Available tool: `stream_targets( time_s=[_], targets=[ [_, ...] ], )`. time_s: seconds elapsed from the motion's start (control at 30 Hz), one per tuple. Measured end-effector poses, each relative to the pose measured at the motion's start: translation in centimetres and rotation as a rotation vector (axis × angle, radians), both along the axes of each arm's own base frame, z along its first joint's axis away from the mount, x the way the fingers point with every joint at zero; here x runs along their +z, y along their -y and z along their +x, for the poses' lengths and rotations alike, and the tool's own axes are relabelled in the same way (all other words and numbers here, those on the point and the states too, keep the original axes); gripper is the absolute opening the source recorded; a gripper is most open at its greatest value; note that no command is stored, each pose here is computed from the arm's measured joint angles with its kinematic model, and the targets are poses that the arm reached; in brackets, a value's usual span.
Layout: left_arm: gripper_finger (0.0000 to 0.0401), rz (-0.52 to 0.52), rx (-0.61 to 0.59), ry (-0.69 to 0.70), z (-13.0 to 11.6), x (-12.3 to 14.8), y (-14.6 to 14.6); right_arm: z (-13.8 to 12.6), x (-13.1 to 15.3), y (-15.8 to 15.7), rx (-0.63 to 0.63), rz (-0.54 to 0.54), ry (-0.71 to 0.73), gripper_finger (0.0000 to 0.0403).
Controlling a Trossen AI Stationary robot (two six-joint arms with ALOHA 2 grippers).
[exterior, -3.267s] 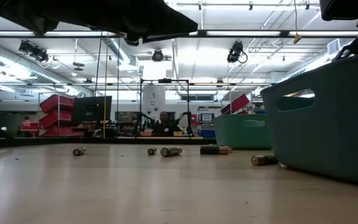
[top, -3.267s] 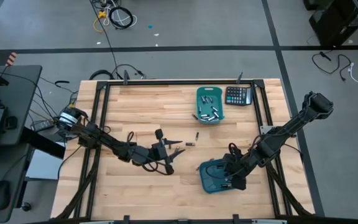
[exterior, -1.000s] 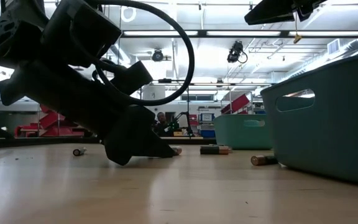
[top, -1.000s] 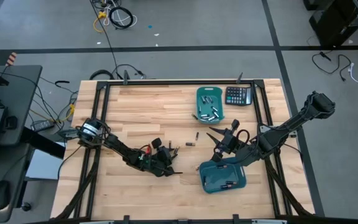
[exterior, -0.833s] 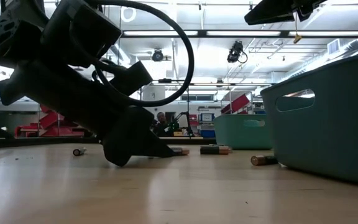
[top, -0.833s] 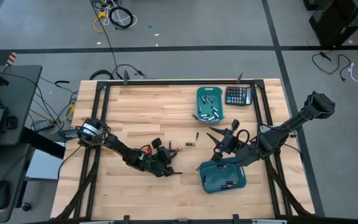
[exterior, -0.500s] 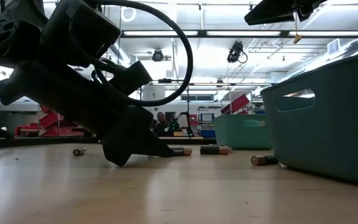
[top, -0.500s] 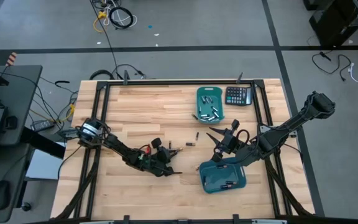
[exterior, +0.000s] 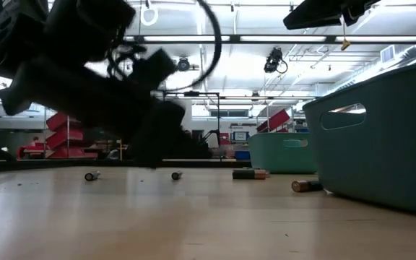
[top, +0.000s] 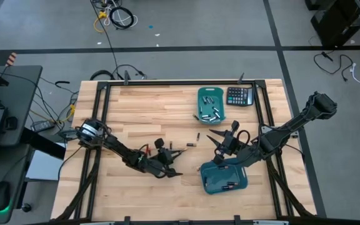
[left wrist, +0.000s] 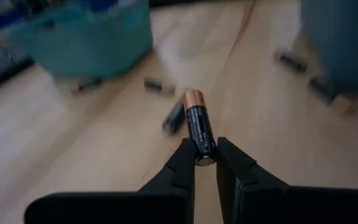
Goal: Sort batteries
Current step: Put the black battery into the blue bin
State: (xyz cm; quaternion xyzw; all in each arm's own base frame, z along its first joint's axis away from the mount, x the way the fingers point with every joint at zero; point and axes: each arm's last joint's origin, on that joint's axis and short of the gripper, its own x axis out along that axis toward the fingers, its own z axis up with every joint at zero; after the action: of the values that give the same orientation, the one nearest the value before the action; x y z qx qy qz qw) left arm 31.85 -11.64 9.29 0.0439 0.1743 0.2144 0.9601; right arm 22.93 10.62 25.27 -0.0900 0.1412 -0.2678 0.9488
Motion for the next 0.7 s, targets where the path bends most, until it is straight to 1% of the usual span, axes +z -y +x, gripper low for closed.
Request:
stream_targets(
  time_s=[0.13, 0.3, 0.37, 0.47, 0.53, 0.6, 0.7],
  targets=[
    [0.003, 0.058, -0.02, 0.064, 0.2, 2.4, 0.1, 0.1, 0.0, -0.1, 0.04, 0.019, -0.005, 0.0099],
    [0.003, 0.174, -0.041, 0.147, 0.0, 6.6, 0.0, 0.2, 0.2, -0.2, 0.051, 0.03, 0.014, 0.0099],
    [0.003, 0.219, -0.048, 0.187, -0.2, 8.4, -0.1, 0.3, 0.5, -0.3, 0.075, 0.041, 0.034, 0.0099],
    [0.003, 0.304, -0.055, 0.24, -0.6, 10.6, -0.2, 0.5, 0.9, -0.4, 0.085, 0.055, 0.068, 0.0099],
    [0.003, 0.357, -0.058, 0.281, -1.0, 11.8, -0.3, 0.5, 1.1, -0.5, 0.107, 0.041, 0.077, 0.0099],
    [0.003, 0.39, -0.08, 0.35, -1.4, 12.5, -0.3, 0.7, 1.6, -0.7, 0.167, 0.038, 0.1, 0.0099],
    [0.0031, 0.391, -0.178, 0.485, -2.0, 13.0, -0.4, 1.0, 2.6, -1.2, 0.314, 0.025, 0.153, 0.0099]
  ],
)
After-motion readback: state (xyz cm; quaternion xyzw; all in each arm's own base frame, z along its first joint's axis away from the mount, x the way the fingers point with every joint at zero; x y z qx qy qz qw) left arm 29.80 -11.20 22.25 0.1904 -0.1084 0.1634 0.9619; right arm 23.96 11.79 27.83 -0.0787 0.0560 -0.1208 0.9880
